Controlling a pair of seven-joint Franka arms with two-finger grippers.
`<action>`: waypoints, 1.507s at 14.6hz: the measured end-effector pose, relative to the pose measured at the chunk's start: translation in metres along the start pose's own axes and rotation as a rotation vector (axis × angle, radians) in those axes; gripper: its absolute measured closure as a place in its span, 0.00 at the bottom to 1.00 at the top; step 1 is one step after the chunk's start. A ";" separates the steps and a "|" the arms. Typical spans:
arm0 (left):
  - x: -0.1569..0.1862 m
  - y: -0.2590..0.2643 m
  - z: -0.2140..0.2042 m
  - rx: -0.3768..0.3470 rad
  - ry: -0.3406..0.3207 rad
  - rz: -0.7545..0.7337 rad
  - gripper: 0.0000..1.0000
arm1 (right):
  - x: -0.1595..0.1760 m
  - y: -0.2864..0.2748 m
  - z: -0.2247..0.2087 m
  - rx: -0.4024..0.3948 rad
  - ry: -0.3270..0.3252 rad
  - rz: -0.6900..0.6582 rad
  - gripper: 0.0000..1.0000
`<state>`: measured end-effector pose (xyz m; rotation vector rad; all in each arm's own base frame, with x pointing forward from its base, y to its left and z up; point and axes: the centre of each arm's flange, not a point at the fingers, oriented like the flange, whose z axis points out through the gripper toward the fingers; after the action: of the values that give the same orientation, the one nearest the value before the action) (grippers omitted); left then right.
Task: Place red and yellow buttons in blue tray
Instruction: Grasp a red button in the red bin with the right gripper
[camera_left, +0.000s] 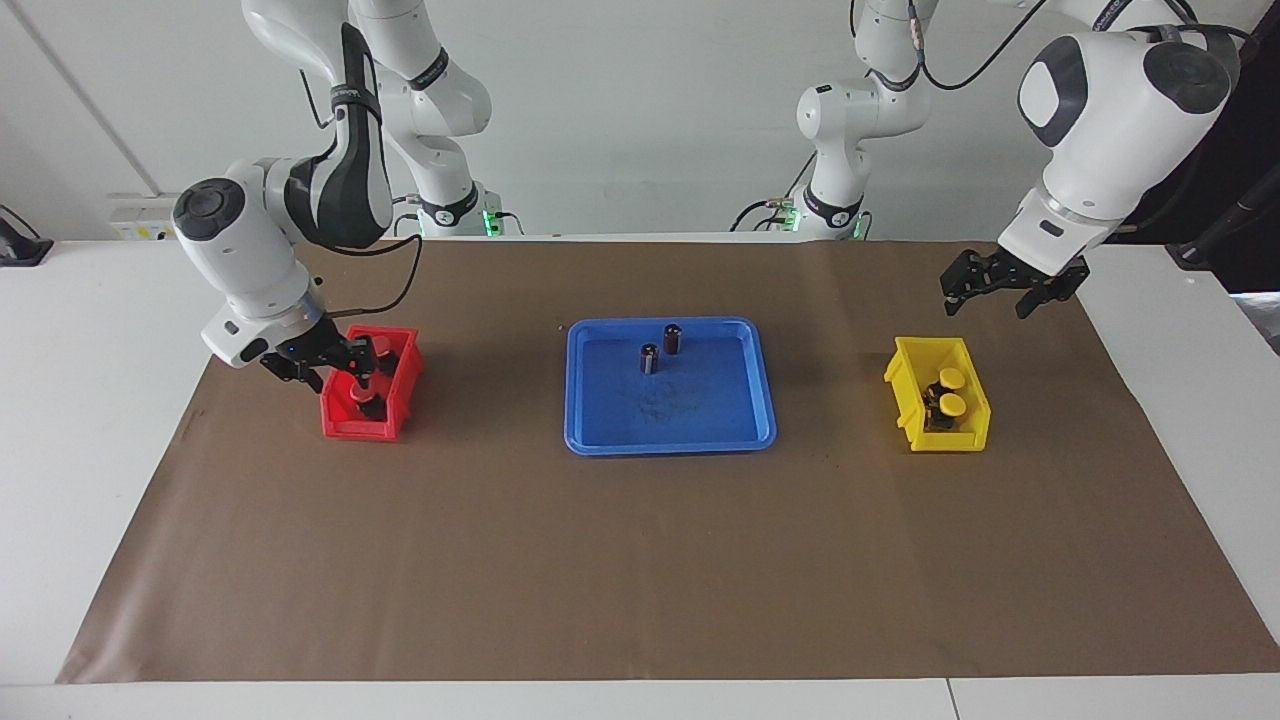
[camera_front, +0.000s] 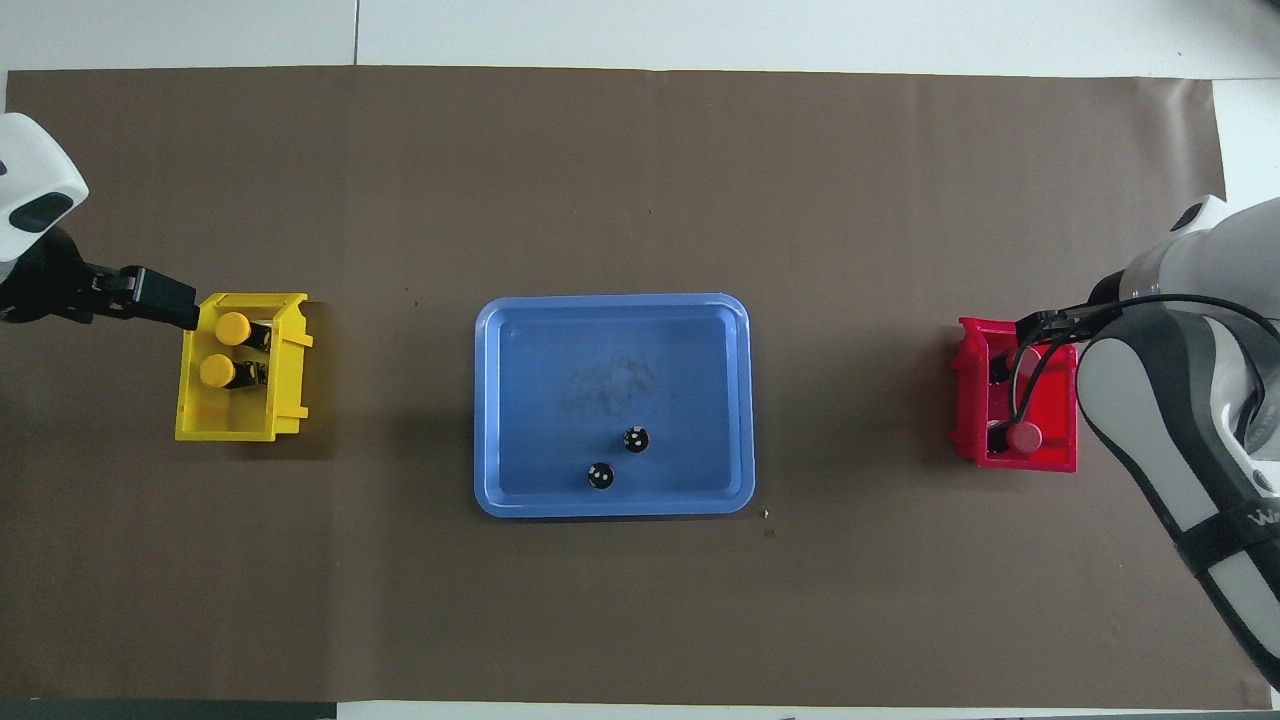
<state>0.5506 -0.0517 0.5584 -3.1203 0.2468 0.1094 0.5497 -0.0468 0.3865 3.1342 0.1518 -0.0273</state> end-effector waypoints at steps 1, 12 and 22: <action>-0.001 0.000 0.001 0.001 -0.001 0.000 0.00 | -0.003 -0.001 0.009 0.000 0.003 -0.005 0.32; -0.004 0.000 0.000 0.002 0.002 -0.001 0.00 | -0.015 -0.005 0.033 -0.001 0.005 -0.025 0.41; -0.004 0.001 0.004 0.003 0.009 0.000 0.00 | -0.017 -0.005 0.035 0.000 0.001 -0.056 0.58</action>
<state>0.5460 -0.0519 0.5543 -3.1182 0.2468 0.0947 0.5317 -0.0439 0.3518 3.1297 0.2392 -0.0267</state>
